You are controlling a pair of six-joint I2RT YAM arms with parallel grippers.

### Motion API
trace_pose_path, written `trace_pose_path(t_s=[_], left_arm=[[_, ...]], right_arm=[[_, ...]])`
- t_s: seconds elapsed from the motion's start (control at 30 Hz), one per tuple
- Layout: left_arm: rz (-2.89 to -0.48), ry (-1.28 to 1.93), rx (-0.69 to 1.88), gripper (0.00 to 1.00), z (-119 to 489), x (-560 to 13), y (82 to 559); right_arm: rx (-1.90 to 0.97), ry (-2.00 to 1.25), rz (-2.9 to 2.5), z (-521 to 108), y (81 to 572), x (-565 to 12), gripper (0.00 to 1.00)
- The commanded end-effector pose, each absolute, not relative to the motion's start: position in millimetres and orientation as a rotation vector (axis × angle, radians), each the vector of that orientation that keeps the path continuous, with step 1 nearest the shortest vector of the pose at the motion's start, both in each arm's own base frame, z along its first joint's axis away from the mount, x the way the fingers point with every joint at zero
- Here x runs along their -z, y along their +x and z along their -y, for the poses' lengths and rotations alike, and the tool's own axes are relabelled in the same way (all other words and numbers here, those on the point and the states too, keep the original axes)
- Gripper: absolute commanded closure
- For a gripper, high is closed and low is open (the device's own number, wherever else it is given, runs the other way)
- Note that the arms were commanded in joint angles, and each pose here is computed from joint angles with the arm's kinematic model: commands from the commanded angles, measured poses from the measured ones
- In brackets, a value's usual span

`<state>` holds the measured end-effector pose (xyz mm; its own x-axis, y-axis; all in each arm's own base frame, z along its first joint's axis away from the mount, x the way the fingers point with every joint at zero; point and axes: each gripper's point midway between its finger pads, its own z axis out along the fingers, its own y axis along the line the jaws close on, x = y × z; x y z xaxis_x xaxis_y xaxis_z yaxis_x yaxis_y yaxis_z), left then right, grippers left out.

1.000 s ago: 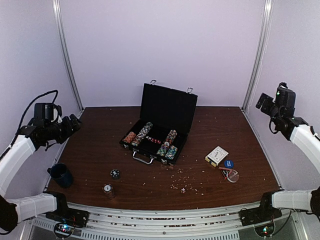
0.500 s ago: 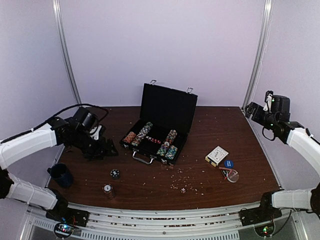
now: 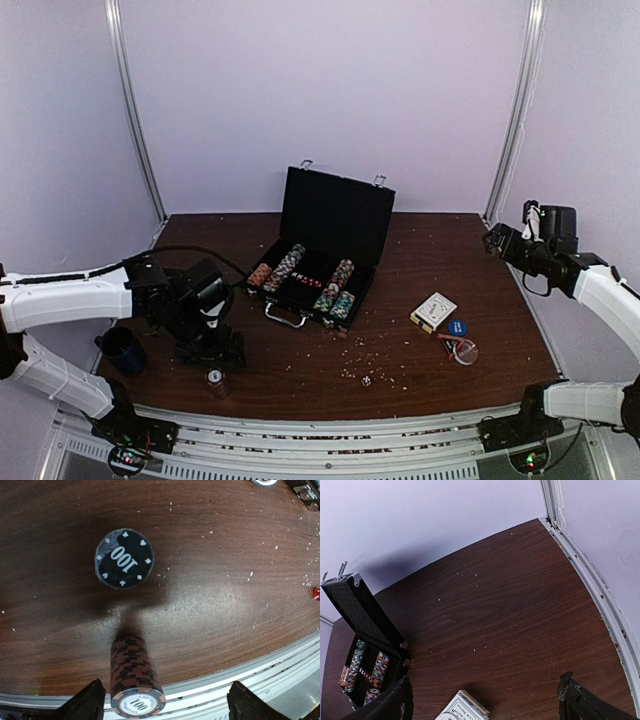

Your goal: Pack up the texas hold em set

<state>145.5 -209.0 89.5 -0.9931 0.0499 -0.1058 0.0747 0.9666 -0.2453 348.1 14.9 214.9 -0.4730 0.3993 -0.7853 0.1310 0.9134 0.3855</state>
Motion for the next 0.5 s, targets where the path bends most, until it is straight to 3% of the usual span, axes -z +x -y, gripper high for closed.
trace_pose_path(t_s=[0.0,0.4,0.47], left_arm=[[-3.020,0.068,0.371,0.12,202.5,-91.0,136.9],[-2.991,-0.007,0.314,0.13,184.2,-83.8,133.3],[-2.990,-0.031,0.260,0.16,177.5,-78.1,134.0]], right_arm=[[-0.358,0.387,-2.103,-18.9,344.7,-206.5,0.00],[-0.353,0.371,-2.153,-20.7,327.4,-187.7,0.03],[-0.373,0.369,-2.163,-23.6,325.6,-181.9,0.08]])
